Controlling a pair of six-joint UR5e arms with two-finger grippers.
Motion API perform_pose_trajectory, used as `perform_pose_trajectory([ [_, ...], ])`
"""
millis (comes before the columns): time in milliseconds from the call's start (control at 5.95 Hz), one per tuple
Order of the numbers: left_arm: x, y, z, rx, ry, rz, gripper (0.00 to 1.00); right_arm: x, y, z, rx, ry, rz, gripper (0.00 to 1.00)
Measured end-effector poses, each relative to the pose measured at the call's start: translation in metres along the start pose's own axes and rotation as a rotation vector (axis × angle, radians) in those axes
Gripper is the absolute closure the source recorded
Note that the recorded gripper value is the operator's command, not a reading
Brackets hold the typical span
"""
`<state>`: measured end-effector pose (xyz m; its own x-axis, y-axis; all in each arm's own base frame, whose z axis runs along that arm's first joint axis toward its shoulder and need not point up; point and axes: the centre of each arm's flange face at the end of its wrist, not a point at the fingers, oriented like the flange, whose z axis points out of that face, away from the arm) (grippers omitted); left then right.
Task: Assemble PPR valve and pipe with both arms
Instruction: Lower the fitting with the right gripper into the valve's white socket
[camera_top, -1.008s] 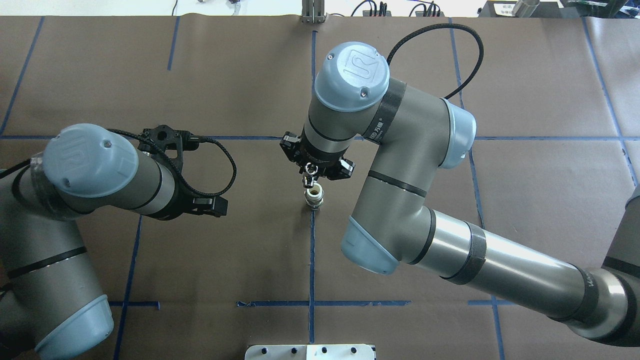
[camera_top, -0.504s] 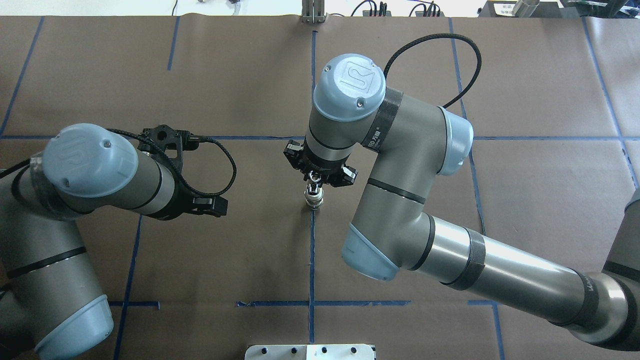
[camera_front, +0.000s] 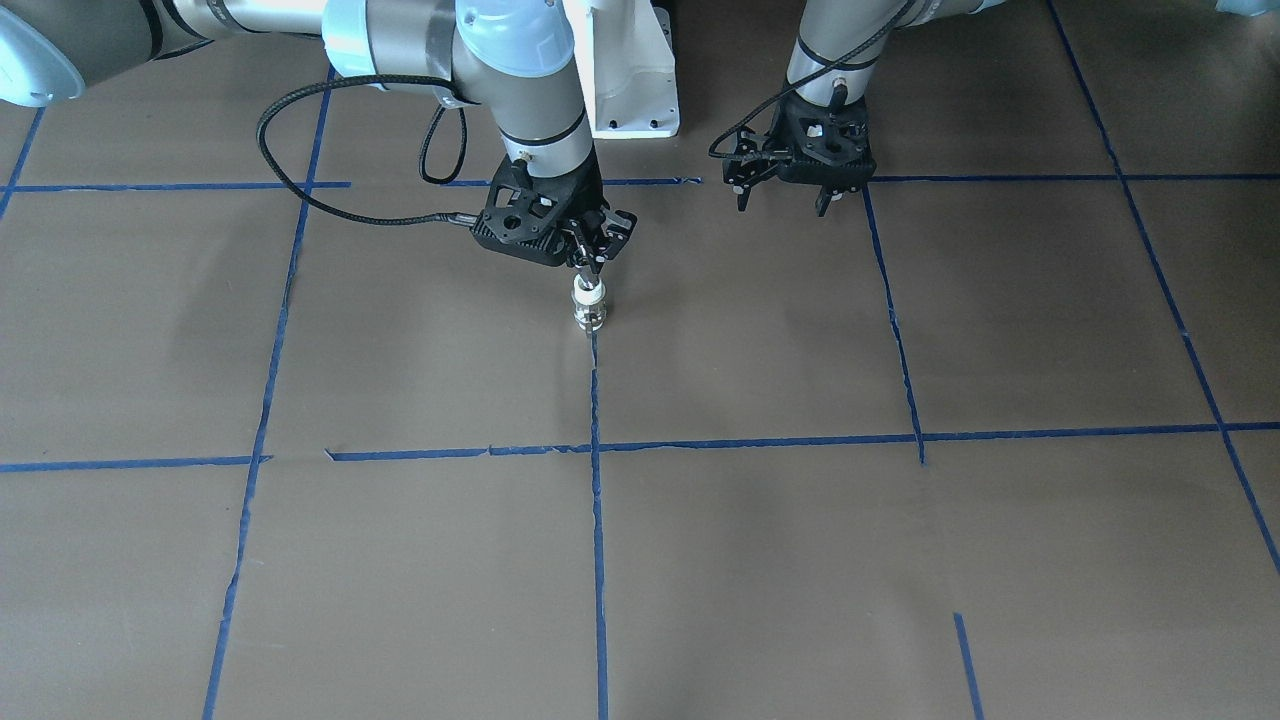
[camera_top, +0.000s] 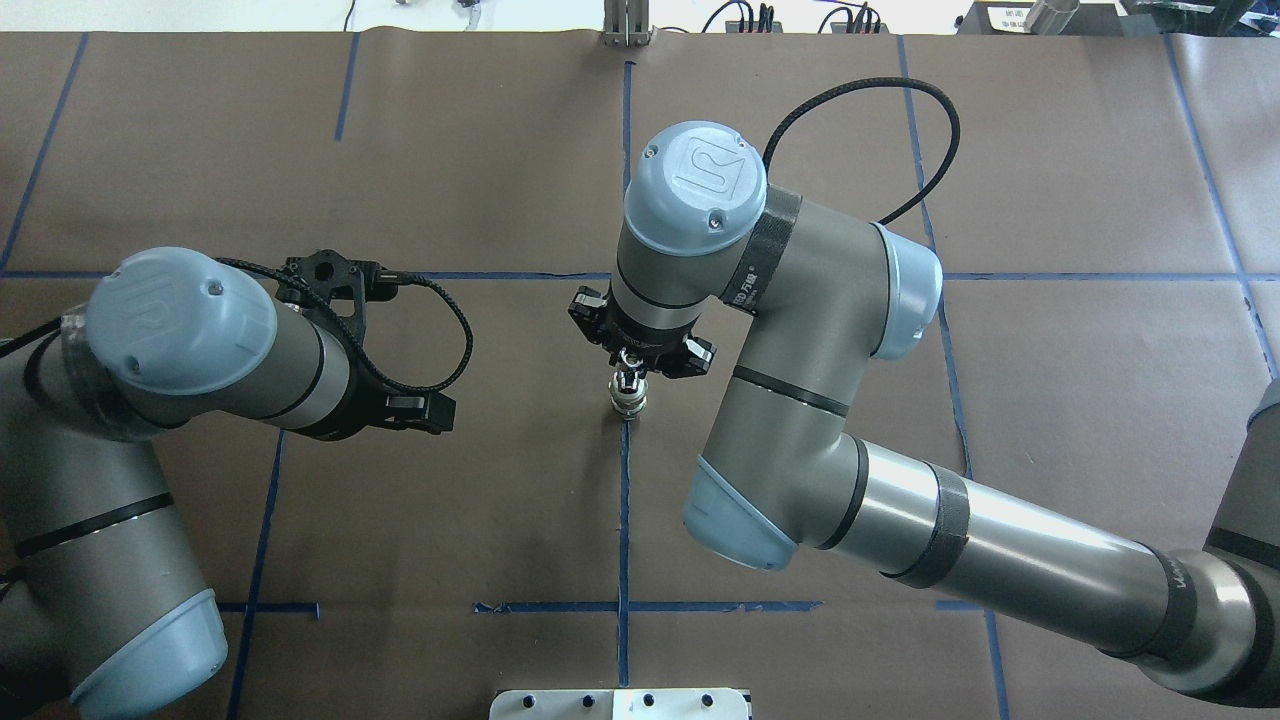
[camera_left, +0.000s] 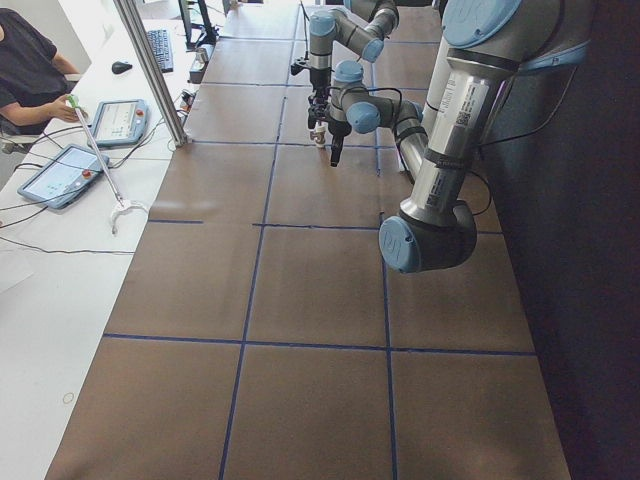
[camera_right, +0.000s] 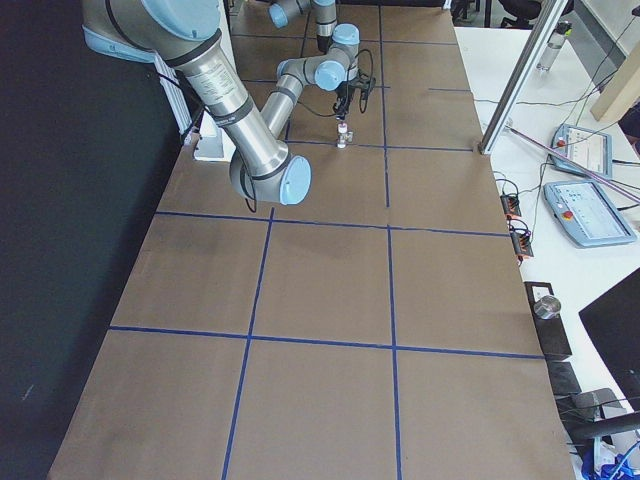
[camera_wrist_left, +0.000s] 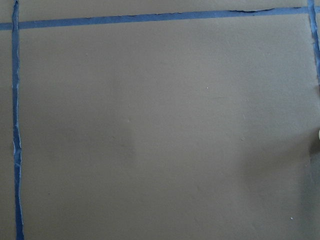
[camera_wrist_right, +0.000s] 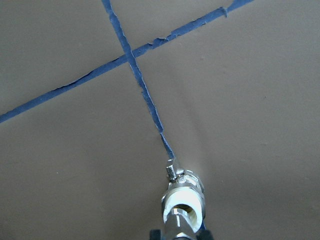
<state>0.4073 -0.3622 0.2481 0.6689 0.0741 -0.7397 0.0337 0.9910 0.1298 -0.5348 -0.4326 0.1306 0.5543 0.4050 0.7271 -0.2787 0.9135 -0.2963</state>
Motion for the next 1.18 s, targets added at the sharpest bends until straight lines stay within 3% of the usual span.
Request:
perform_pose_trajectory([
  [336, 0.001, 0.001, 0.001, -0.002, 0.0, 0.001, 0.0, 0.002, 0.0, 0.002, 0.0, 0.004, 0.001, 1.0],
  [504, 0.001, 0.001, 0.001, -0.002, 0.0, 0.002, 0.0, 0.003, 0.0, 0.003, -0.001, 0.005, 0.001, 0.95],
  [672, 0.001, 0.001, 0.001, -0.002, 0.001, 0.002, 0.0, 0.003, 0.001, 0.004, -0.003, 0.007, 0.0, 0.71],
  [1008, 0.001, 0.001, 0.0, -0.001, 0.003, 0.002, 0.0, 0.002, 0.009, 0.008, -0.011, 0.01, -0.008, 0.54],
  [1176, 0.002, 0.001, 0.0, -0.001, 0.003, 0.003, 0.0, 0.002, 0.011, 0.01, -0.013, 0.012, -0.01, 0.52],
])
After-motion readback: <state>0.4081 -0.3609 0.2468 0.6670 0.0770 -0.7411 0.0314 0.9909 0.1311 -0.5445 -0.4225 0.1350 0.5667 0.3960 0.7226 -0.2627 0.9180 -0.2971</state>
